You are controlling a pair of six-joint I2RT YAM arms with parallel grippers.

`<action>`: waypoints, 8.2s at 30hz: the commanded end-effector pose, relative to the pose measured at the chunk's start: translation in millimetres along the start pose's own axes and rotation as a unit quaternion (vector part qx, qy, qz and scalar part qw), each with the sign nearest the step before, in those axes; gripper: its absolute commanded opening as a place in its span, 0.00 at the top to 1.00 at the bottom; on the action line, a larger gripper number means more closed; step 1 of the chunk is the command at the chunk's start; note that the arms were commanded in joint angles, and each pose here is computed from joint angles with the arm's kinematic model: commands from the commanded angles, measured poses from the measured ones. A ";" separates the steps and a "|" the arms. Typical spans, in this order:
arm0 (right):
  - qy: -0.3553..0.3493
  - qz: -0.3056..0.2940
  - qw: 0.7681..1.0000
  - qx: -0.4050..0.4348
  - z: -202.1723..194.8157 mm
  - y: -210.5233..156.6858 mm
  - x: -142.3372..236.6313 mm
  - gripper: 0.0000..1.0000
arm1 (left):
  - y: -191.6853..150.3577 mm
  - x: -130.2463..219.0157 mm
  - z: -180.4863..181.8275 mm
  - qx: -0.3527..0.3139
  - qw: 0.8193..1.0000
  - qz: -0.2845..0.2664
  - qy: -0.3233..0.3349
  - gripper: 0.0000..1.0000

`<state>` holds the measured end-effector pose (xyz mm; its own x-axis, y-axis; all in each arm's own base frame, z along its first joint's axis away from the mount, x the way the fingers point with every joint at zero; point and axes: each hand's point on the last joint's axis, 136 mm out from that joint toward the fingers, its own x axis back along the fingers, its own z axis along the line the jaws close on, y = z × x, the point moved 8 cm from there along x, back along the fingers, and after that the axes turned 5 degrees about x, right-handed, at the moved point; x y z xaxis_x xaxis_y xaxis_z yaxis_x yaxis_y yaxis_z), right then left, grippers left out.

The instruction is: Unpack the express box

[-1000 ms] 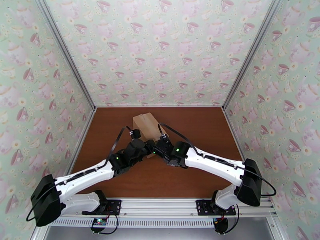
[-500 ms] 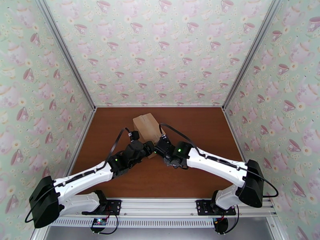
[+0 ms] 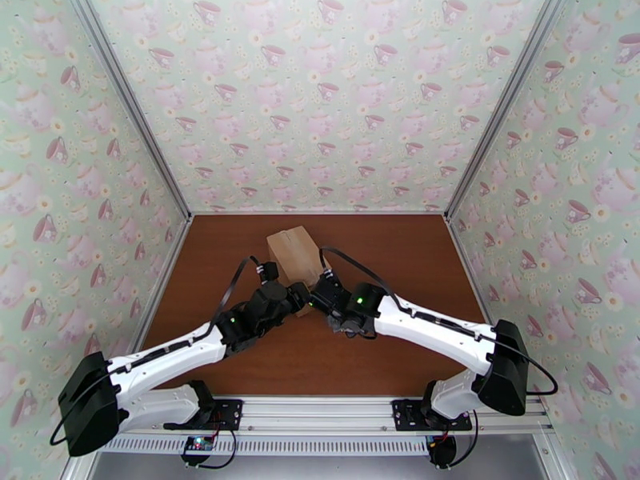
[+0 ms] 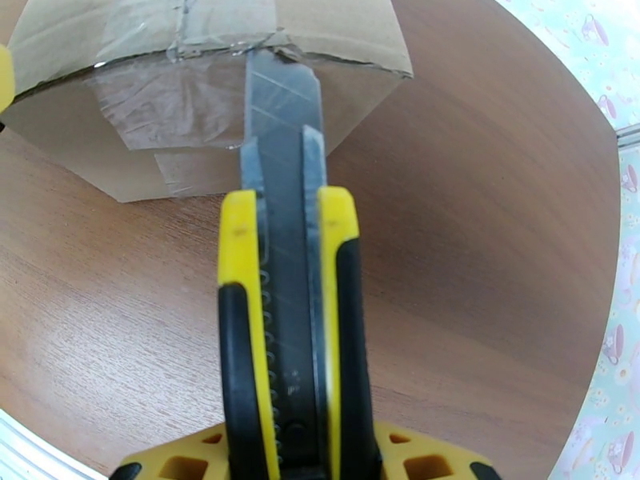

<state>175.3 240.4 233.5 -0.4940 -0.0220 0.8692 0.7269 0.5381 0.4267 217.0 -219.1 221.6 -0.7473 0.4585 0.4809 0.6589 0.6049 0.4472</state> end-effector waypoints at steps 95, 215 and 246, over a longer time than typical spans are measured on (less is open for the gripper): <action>0.131 -0.158 0.978 -0.041 -24.9 17.3 76.8 1.00 | -10.4 7.6 -92.4 -0.026 0.980 0.062 -0.187 0.41; 0.232 -0.205 0.931 -0.194 -70.7 -4.9 85.8 0.06 | 39.9 30.0 -100.1 -0.024 0.976 0.009 -0.216 1.00; 0.512 -0.496 0.636 -0.295 -131.9 62.1 151.2 0.05 | 120.0 84.8 -203.5 -0.001 0.913 -0.206 -0.351 1.00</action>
<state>214.9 161.5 397.9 -0.5457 -0.8154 -0.1931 0.5558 -0.5247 0.6448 252.5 -244.7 453.1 -0.7946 0.5590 -0.2369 0.3784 0.7611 0.5268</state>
